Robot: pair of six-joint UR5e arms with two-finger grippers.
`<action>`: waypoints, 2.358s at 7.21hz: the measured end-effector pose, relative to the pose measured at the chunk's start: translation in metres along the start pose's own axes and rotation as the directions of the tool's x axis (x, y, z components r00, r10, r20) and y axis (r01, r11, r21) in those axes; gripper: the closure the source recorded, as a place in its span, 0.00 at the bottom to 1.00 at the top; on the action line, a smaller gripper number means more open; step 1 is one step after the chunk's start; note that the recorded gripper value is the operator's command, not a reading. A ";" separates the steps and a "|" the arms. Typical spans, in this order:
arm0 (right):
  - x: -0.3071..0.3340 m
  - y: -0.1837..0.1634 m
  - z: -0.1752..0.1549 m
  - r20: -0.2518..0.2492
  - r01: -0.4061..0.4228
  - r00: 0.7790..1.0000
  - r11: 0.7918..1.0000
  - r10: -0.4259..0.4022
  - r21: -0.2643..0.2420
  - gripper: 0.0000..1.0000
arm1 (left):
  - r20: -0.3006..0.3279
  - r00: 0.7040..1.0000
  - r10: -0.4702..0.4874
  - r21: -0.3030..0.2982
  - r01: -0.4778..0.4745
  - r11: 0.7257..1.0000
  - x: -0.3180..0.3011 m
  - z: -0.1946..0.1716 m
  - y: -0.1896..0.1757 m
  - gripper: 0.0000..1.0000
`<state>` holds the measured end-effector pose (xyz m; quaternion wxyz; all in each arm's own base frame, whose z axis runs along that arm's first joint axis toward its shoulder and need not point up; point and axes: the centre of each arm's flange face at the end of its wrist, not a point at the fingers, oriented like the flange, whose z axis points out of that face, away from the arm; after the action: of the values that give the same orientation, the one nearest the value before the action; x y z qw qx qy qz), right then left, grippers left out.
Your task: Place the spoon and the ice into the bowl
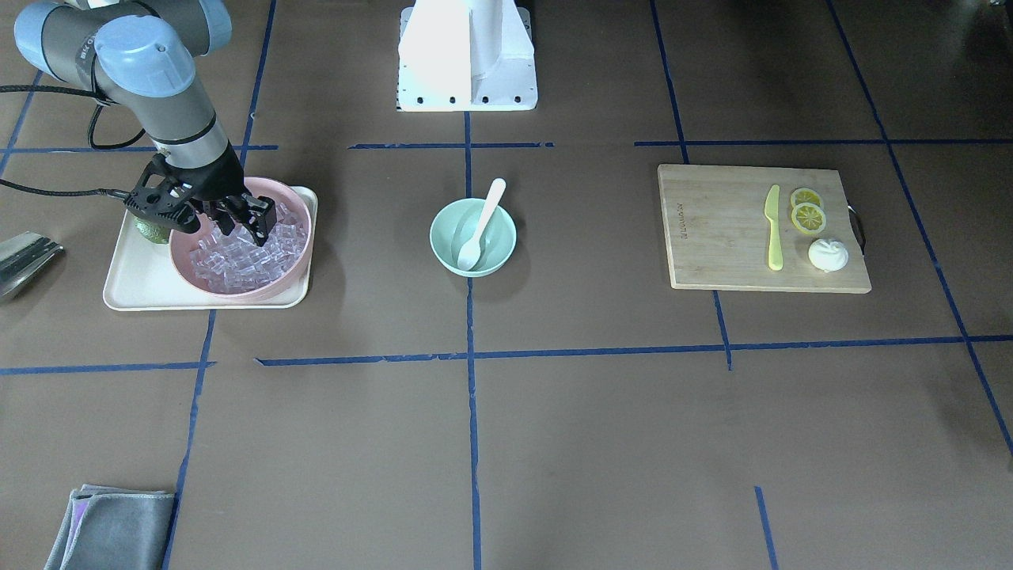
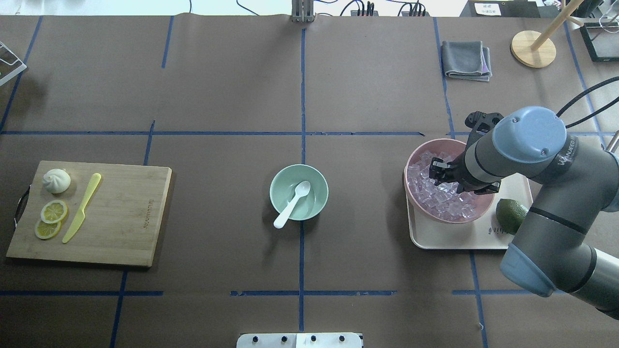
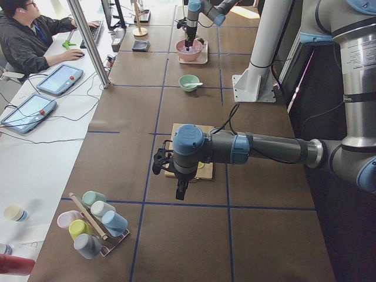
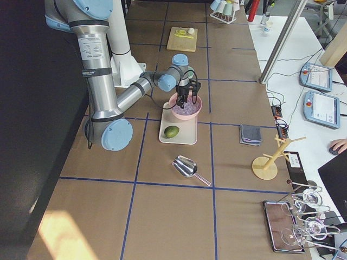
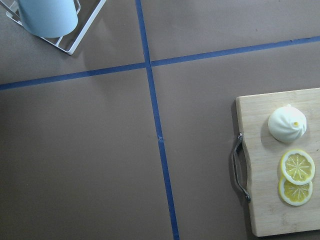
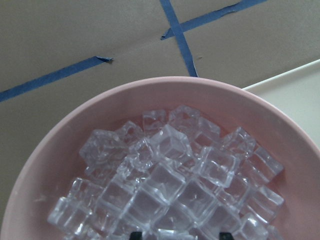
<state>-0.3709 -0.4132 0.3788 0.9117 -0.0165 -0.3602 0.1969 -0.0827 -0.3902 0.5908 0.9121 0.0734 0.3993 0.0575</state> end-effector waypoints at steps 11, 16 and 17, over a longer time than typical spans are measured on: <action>-0.168 0.083 -0.056 0.054 0.459 0.886 0.887 -0.461 0.042 0.94 | 0.002 1.000 -0.004 0.007 0.004 1.000 -0.001 -0.003 0.011 0.00; -0.292 0.123 -0.020 0.004 0.371 0.928 0.928 -0.371 0.034 0.93 | 0.001 1.000 -0.006 0.006 0.006 1.000 -0.001 -0.003 0.012 0.00; -0.298 0.130 -0.013 0.015 0.361 0.932 0.932 -0.362 0.036 0.84 | -0.001 1.000 -0.006 0.006 0.006 1.000 -0.001 -0.003 0.012 0.00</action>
<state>-0.6050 -0.4028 0.1528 0.9286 0.0672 -0.3634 0.0320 -0.0856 -0.3785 0.5914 0.9117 0.0749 0.4003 0.0538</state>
